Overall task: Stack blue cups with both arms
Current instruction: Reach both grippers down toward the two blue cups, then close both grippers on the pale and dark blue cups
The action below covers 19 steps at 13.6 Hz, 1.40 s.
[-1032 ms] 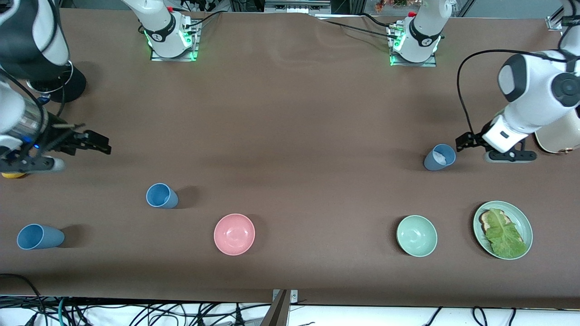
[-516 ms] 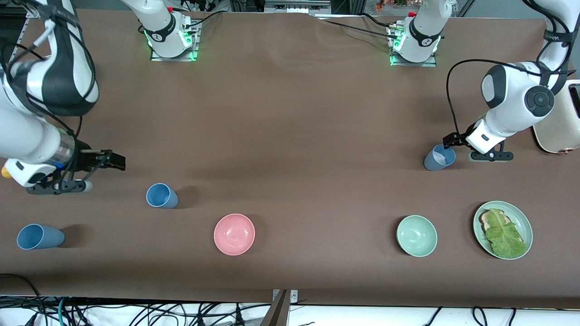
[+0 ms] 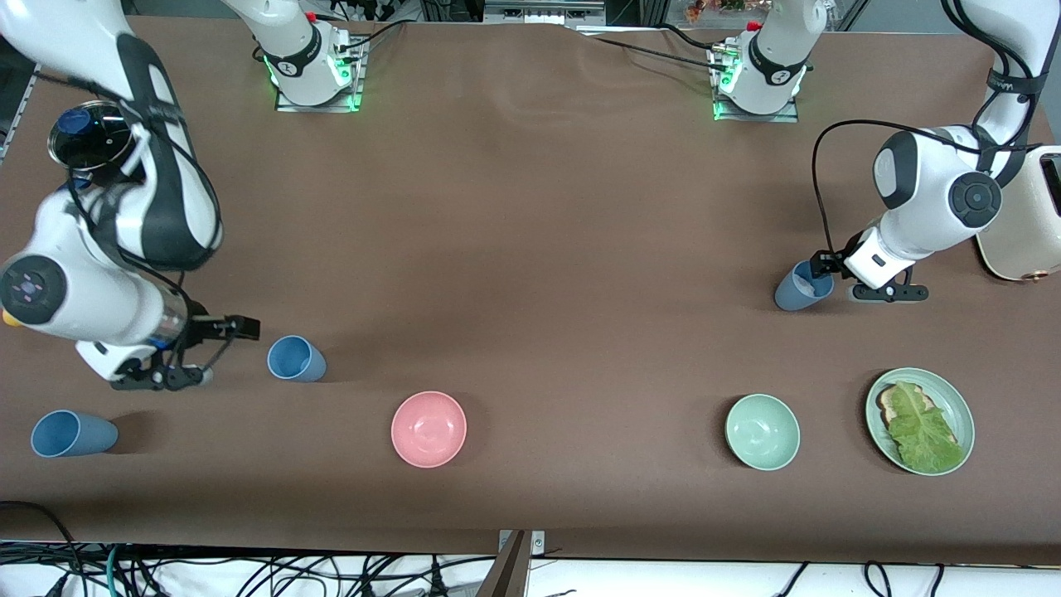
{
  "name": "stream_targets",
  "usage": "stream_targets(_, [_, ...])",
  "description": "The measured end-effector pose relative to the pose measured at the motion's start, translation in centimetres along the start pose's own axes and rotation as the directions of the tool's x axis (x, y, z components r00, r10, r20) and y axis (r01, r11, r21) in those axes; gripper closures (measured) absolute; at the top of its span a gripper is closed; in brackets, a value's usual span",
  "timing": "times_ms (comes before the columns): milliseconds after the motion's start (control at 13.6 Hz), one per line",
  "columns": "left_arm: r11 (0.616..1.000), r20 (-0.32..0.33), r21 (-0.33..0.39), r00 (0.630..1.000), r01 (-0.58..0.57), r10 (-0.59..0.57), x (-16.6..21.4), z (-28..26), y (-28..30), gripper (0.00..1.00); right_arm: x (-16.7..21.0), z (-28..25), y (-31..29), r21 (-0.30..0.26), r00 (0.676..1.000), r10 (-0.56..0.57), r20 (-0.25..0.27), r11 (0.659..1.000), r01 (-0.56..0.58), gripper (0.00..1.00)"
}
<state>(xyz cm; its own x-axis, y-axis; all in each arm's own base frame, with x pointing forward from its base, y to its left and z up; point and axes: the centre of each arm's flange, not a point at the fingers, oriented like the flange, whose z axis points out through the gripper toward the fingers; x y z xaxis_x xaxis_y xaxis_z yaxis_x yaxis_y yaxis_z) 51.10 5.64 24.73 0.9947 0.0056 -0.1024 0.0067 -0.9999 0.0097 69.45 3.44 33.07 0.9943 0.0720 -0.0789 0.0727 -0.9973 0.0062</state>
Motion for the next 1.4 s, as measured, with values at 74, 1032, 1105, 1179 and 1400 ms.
stream_targets(74, [1.0,0.002,-0.001,1.0,0.0,0.0,0.2,0.2,0.0,0.65,1.0,1.0,-0.1,0.001,1.0,-0.001,-0.004,1.0,0.001,0.0])
stream_targets(1032, [0.988,-0.045,-0.055,0.988,0.145,-0.148,3.1,-3.9,15.8,0.99,3.1,4.8,-1.9,0.04,0.999,0.041,0.025,0.998,-0.042,0.09])
stream_targets(1105, [0.982,-0.049,-0.071,0.982,0.177,-0.181,2.9,-4.5,18.7,0.99,3.1,5.0,-1.8,0.042,0.999,0.044,0.03,0.998,-0.045,0.13])
stream_targets(1179, [0.975,-0.049,-0.09,0.977,0.202,-0.207,2.6,-4.9,22.2,0.99,3.0,5.3,-1.7,0.043,0.998,0.046,0.036,0.998,-0.048,0.14])
stream_targets(1400, [0.96,-0.029,-0.144,0.969,0.238,-0.244,1.7,-5.2,32.8,0.99,2.8,6.4,-1.3,0.045,0.997,0.054,0.058,0.997,-0.057,0.25])
